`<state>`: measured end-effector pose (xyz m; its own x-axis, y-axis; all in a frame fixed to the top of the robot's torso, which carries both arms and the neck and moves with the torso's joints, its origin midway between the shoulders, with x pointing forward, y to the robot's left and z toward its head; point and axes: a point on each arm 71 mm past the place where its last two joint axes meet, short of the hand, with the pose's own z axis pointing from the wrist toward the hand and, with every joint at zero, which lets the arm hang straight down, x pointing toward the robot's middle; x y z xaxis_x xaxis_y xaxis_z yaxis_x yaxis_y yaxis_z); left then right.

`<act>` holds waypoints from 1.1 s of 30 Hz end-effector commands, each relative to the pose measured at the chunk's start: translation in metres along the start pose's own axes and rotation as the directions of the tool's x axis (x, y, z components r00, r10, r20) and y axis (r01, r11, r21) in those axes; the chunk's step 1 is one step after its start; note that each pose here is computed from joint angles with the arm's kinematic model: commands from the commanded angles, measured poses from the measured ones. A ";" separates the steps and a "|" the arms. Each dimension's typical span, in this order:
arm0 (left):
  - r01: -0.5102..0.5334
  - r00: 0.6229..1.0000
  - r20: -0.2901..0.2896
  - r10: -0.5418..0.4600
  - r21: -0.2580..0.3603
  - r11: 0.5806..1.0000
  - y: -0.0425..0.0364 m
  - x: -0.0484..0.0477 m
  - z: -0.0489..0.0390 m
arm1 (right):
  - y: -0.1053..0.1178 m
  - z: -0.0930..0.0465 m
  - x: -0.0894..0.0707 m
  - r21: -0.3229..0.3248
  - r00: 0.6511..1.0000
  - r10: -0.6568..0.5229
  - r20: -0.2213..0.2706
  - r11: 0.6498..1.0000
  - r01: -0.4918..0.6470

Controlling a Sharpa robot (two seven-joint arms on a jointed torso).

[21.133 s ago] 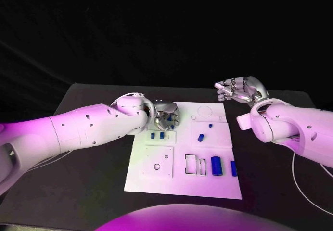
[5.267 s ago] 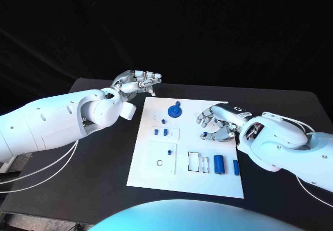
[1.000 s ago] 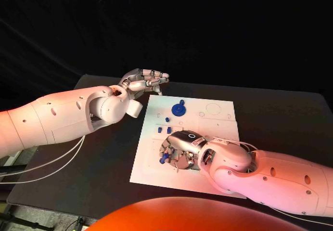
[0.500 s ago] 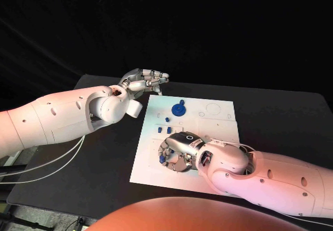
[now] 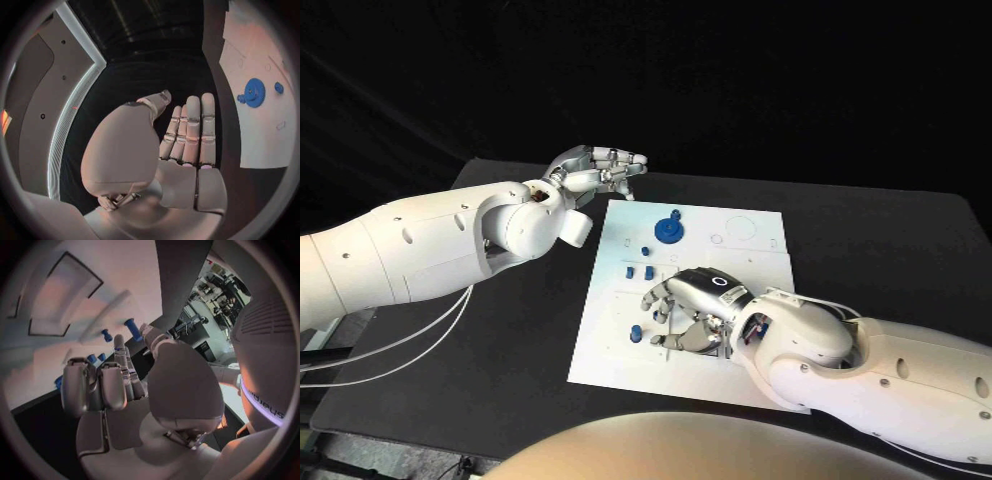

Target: Assemble the parts on the task board

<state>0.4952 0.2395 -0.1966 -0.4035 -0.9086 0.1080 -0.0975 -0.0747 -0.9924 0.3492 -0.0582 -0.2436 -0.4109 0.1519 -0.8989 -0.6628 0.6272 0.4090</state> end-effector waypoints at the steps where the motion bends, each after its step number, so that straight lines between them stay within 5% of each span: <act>1: 0.003 1.000 -0.017 -0.003 0.005 1.000 -0.0007 0.0015 0.0002 | -0.011 -0.011 -0.022 0.016 0.988 0.087 0.128 0.996 -0.090; 8: 0.000 1.000 -0.011 0.000 0.001 1.000 0.0007 -0.0009 -0.0008 | -0.071 -0.053 -0.056 0.245 0.949 0.268 0.165 0.921 -0.303; 18: -0.003 1.000 -0.008 0.003 -0.004 1.000 0.0030 -0.0021 -0.0015 | -0.113 -0.112 -0.054 0.477 0.950 0.285 0.126 0.822 -0.310; 24: -0.003 1.000 -0.009 0.003 -0.007 1.000 0.0042 -0.0021 -0.0017 | -0.117 -0.129 -0.036 0.554 0.963 0.252 0.093 0.791 -0.260; 33: -0.002 1.000 -0.012 0.002 -0.009 1.000 0.0049 -0.0018 -0.0017 | -0.116 -0.129 -0.017 0.588 0.968 0.241 0.064 0.775 -0.232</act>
<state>0.4944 0.2439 -0.2025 -0.3970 -0.9122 0.1010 -0.1090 -0.0624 -0.9921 0.3523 -0.2312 -0.2536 -0.5230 0.3861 -0.7598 -0.0549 0.8744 0.4821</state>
